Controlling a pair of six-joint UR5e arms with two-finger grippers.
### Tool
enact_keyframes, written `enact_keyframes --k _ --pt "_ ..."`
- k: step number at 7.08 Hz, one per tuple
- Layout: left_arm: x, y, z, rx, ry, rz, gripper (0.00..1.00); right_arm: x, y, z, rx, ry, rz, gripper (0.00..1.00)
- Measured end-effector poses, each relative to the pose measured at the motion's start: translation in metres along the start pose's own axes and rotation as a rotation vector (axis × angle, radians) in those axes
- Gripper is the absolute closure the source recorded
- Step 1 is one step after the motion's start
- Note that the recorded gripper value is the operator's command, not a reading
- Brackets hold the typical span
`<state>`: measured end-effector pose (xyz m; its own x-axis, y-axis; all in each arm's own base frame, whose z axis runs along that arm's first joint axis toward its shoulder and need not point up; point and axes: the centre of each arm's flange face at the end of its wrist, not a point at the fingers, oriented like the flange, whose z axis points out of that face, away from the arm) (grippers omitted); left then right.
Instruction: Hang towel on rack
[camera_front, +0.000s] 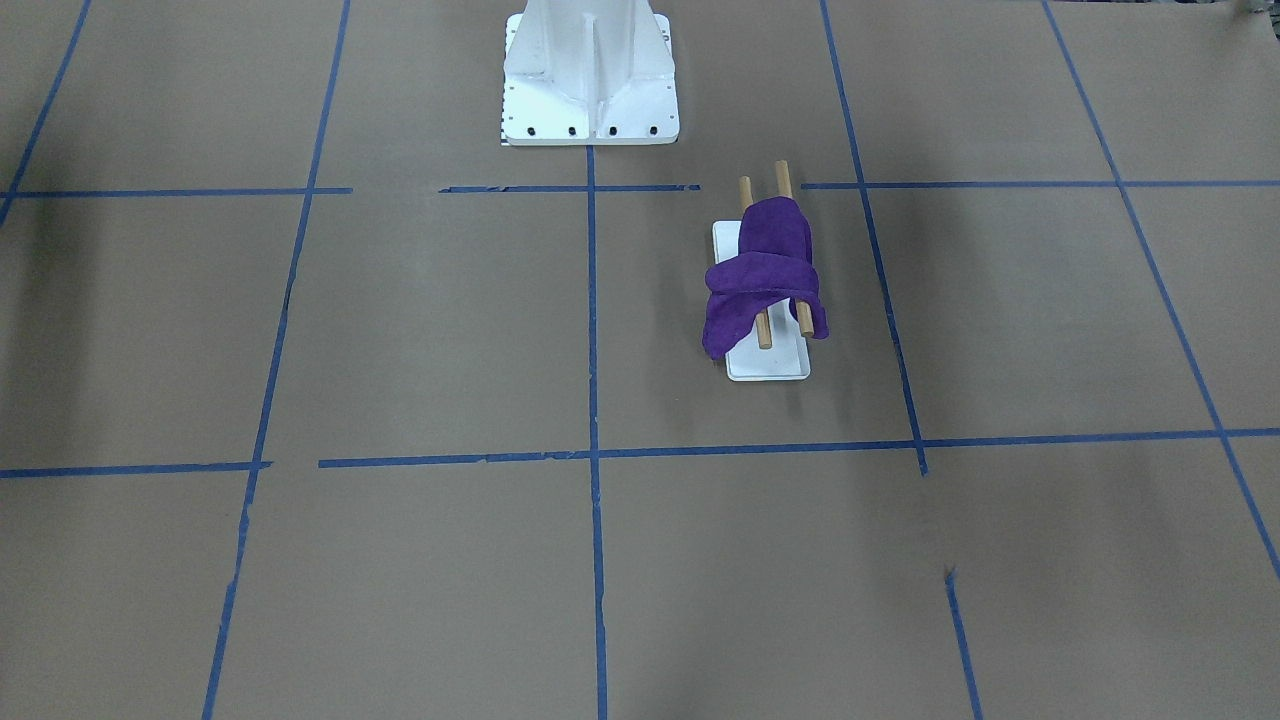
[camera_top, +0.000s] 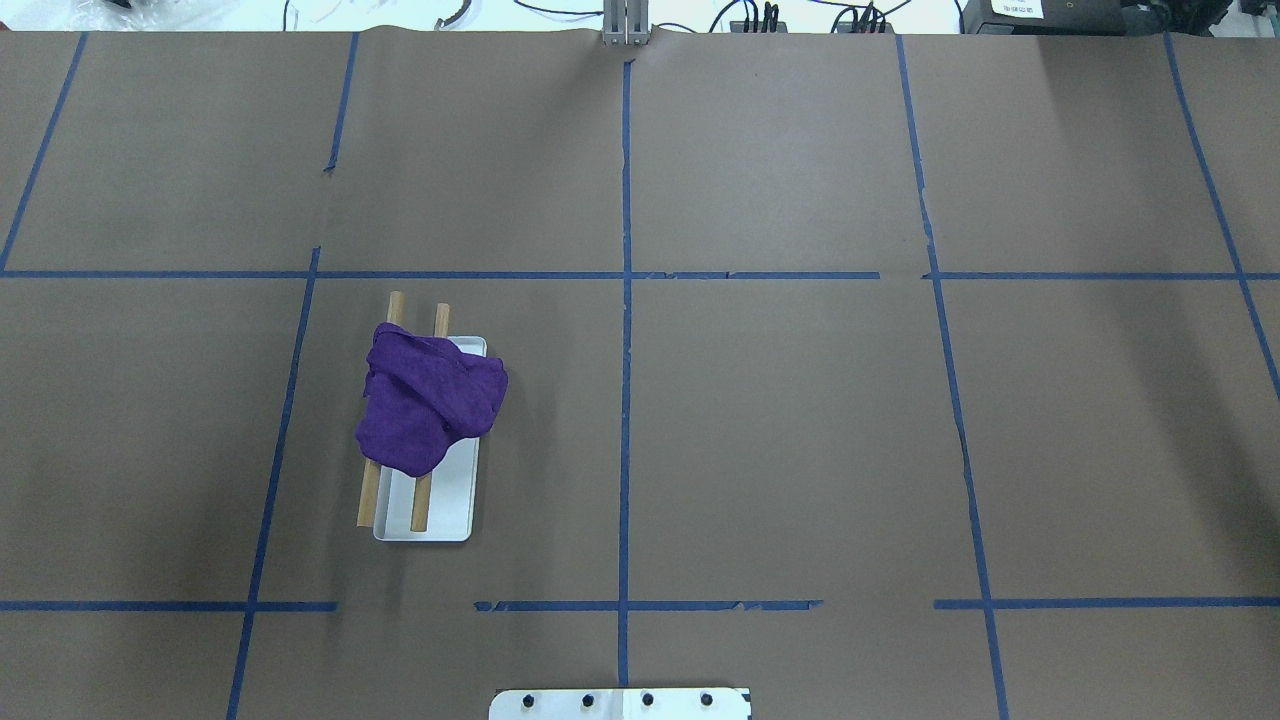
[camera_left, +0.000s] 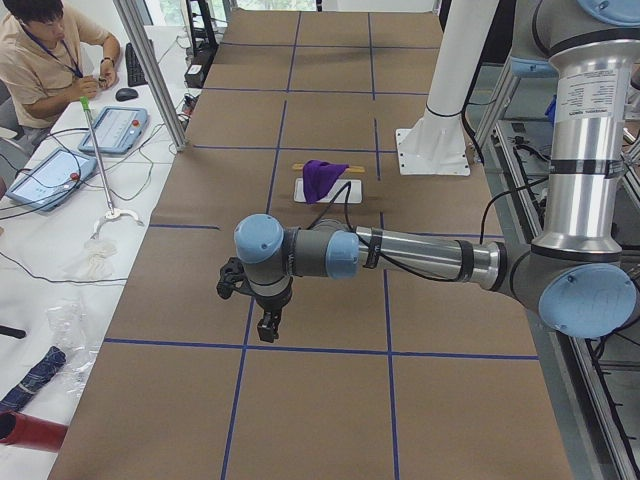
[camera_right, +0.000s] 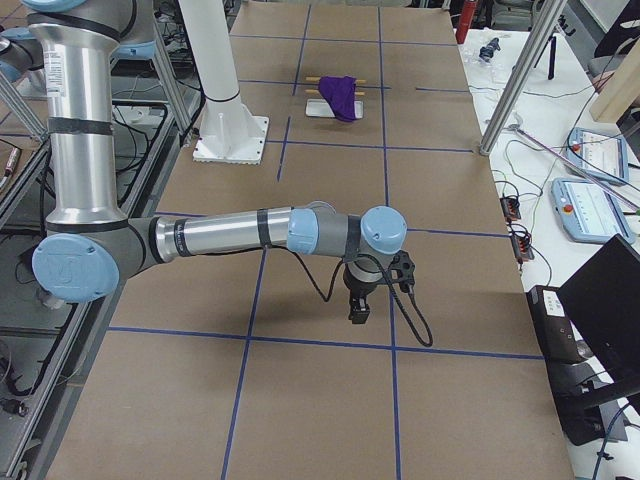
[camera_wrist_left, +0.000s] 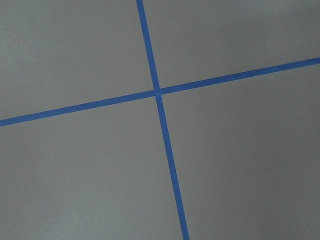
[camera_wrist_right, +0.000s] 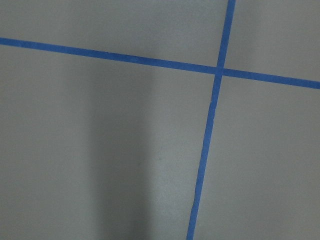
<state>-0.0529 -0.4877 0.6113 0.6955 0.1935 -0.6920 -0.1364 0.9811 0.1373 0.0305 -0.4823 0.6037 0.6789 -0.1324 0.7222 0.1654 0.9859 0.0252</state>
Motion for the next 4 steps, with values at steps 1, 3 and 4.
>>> enact_keyframes --k 1,3,4 --pt "-0.0005 -0.0002 0.0004 -0.001 -0.001 -0.001 0.00 0.0000 0.0000 0.0000 0.000 0.000 0.000 0.00" --pt "-0.0013 -0.0003 0.0012 -0.002 -0.001 -0.003 0.00 -0.0003 -0.0001 -0.0001 0.001 -0.002 0.000 0.00" --pt "-0.0026 -0.0013 0.0023 -0.004 0.000 -0.005 0.00 -0.0010 -0.0002 -0.0004 0.002 -0.005 -0.001 0.00"
